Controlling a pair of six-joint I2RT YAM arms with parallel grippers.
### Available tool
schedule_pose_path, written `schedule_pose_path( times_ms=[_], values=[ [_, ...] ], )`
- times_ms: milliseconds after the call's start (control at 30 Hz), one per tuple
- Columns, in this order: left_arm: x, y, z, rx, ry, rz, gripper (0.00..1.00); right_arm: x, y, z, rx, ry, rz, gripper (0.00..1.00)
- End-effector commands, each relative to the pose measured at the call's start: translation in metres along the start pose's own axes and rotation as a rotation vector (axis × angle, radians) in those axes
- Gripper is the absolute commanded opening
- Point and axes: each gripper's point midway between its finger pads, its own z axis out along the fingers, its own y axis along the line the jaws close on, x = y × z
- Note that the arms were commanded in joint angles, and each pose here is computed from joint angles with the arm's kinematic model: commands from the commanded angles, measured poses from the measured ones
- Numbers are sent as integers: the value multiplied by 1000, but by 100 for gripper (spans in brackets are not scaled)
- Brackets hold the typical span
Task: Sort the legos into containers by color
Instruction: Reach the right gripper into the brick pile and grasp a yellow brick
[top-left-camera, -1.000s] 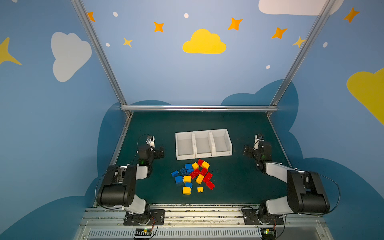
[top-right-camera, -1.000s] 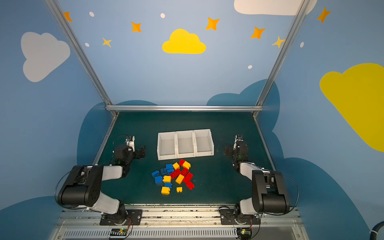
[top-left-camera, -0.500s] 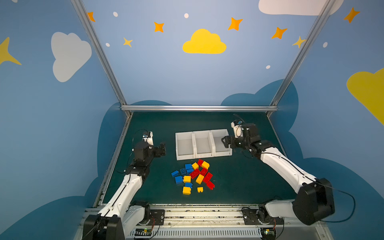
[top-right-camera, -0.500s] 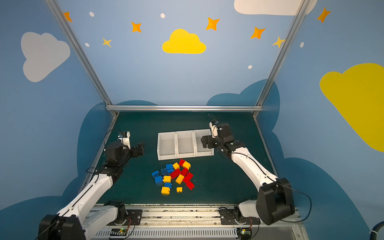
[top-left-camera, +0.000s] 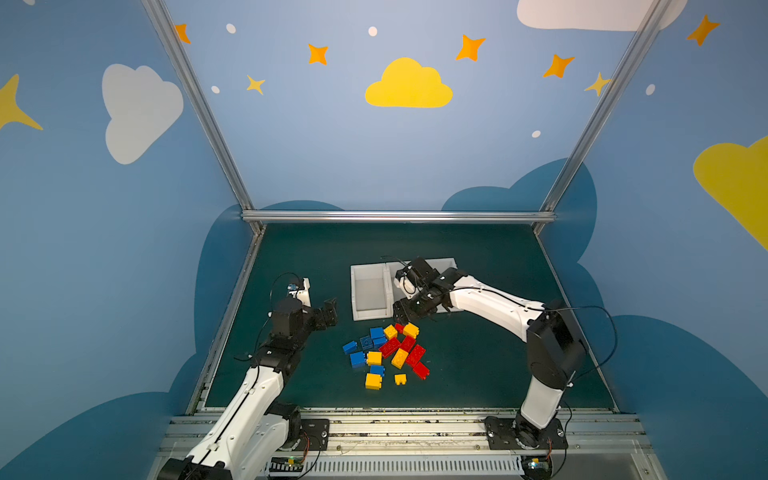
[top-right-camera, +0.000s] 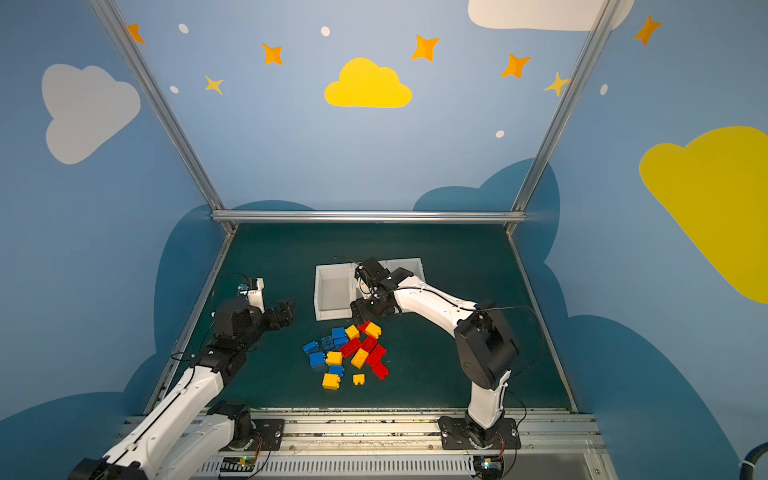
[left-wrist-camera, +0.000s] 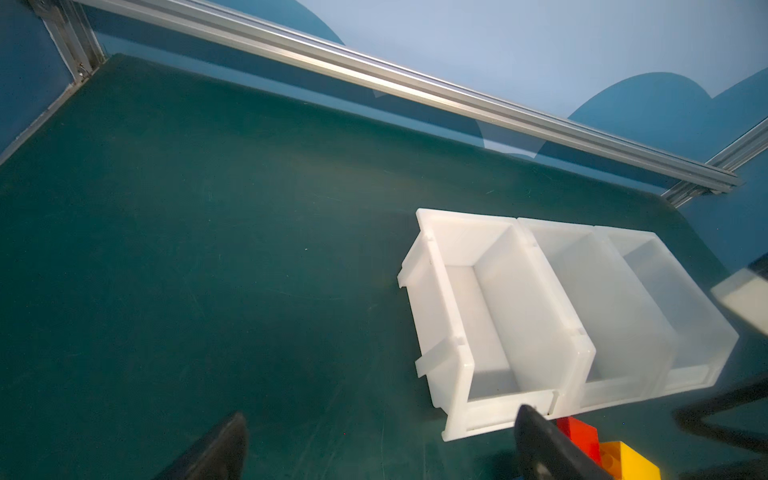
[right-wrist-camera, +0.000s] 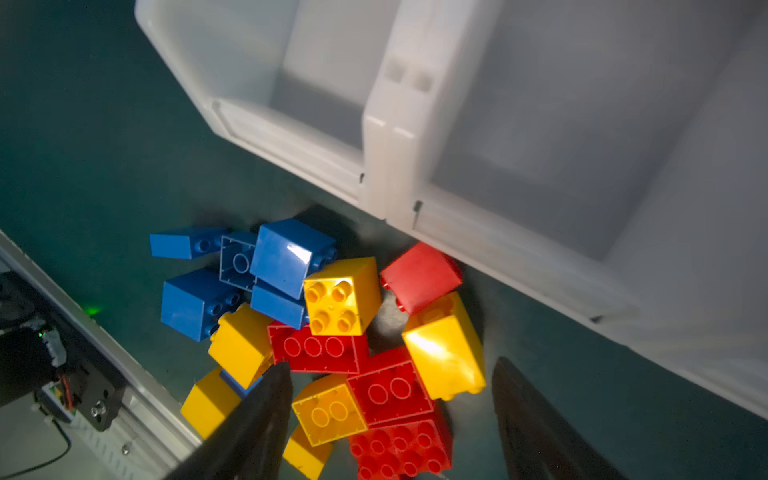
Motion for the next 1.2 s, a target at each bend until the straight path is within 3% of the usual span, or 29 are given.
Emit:
schedule_pose_path(
  times_ms=[0, 300, 667, 1000, 1167],
  values=[
    [7, -4, 3, 20, 22, -23, 99, 13, 13, 9, -7, 87, -16, 73],
    [16, -6, 5, 32, 41, -32, 99, 18, 24, 37, 31, 162, -61, 66],
    [19, -8, 6, 33, 48, -32, 99, 21, 21, 52, 94, 203, -84, 46],
    [20, -7, 5, 27, 53, -34, 99, 22, 17, 56, 129, 206, -94, 33],
    [19, -8, 3, 27, 53, -29, 100, 19, 22, 37, 109, 173, -115, 26]
  ],
)
